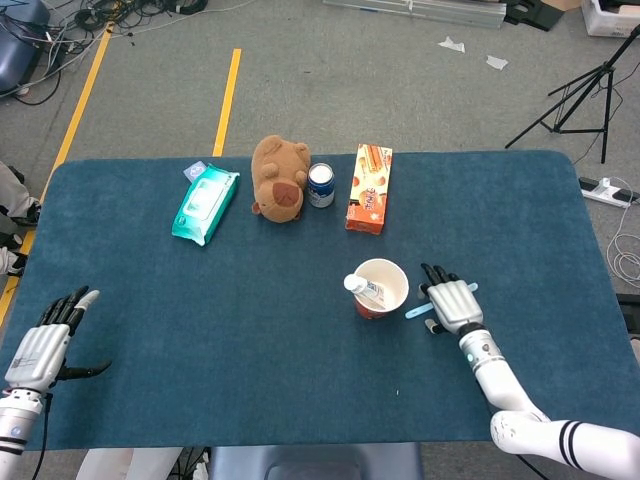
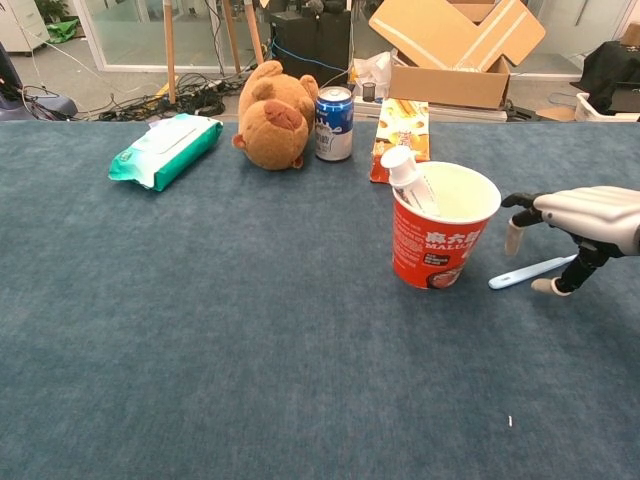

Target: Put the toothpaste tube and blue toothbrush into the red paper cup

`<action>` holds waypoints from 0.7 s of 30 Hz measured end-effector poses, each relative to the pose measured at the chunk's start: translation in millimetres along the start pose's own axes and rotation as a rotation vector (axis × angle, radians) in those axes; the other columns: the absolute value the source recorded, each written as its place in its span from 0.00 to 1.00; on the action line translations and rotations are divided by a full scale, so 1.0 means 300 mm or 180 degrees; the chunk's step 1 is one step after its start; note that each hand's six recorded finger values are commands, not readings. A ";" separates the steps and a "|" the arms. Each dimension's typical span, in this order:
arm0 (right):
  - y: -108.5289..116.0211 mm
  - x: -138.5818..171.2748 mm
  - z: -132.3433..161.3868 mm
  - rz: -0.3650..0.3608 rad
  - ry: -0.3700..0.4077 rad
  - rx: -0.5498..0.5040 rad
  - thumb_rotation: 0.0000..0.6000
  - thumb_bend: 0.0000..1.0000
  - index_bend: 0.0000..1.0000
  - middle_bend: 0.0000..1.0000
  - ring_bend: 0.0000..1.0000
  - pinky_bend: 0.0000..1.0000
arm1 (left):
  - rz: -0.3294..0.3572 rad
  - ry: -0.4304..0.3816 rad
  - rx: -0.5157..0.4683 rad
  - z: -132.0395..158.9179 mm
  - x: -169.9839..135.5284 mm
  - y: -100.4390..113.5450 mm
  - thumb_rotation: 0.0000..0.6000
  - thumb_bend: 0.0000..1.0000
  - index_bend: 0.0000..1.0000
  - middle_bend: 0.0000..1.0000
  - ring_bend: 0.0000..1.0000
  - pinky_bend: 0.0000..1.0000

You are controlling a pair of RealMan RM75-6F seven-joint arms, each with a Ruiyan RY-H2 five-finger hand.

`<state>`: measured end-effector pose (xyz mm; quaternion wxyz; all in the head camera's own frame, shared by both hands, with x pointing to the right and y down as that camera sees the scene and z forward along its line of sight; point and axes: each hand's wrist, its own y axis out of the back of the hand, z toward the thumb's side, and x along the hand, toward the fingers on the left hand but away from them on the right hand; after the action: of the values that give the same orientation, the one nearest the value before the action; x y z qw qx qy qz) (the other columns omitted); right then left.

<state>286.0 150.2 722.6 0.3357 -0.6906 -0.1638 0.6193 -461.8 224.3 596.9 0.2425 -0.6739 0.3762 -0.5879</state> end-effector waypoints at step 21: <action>-0.031 -0.032 0.031 -0.0007 0.0004 0.0026 1.00 0.25 0.44 0.00 0.00 0.21 | -0.0002 0.0008 0.0001 -0.005 -0.002 0.001 1.00 0.00 0.00 0.00 0.00 0.00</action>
<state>276.9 153.3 736.0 0.3392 -0.6895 -0.1618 0.6192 -463.3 224.6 596.5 0.2419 -0.6732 0.3763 -0.5889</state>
